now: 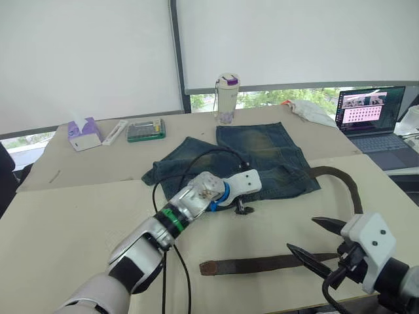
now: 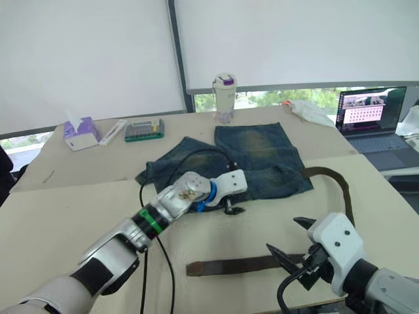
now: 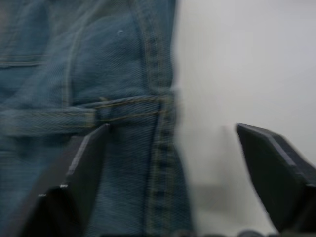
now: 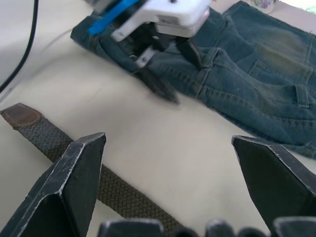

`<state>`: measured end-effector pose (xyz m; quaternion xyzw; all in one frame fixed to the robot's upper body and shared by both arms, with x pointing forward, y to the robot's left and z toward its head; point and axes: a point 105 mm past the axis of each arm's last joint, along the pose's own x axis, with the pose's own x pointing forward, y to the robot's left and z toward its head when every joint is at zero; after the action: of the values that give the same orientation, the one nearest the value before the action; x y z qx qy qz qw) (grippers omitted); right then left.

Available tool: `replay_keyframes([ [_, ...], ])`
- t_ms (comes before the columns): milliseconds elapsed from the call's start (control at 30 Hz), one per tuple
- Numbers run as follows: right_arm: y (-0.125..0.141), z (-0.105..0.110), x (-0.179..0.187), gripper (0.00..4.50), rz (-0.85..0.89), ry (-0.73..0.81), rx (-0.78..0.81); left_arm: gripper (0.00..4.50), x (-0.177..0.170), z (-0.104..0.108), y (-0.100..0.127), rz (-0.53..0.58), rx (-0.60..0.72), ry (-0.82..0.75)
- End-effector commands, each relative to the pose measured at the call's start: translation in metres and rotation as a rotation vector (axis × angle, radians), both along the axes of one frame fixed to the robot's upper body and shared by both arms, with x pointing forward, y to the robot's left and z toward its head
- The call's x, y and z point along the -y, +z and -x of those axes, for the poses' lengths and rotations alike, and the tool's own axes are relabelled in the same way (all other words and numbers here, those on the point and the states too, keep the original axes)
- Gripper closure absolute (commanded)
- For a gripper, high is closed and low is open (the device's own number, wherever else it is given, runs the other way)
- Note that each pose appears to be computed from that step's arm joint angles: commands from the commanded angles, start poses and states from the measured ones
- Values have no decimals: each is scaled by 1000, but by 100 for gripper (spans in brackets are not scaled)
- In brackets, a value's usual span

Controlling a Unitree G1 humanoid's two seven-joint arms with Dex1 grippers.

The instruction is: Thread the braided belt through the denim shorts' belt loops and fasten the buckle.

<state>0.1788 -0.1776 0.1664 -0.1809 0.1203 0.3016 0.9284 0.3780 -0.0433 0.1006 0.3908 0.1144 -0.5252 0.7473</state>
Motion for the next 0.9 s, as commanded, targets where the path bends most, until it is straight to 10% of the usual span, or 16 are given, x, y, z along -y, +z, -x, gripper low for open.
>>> replay_keyframes([
  [33, 6, 1, -8, 0, -4, 23, 41, 192, -11, -9, -14, -88, 38, 10],
  [267, -8, 1, -16, 0, 91, 78, 23, 416, -69, -16, -25, -66, -53, 89],
  [633, -44, -4, -30, 0, 359, 333, -76, 425, -125, 54, -5, 211, -310, 120],
  [900, -77, -19, -35, 0, 495, 460, -111, 119, -134, 81, 21, 374, -388, 114],
])
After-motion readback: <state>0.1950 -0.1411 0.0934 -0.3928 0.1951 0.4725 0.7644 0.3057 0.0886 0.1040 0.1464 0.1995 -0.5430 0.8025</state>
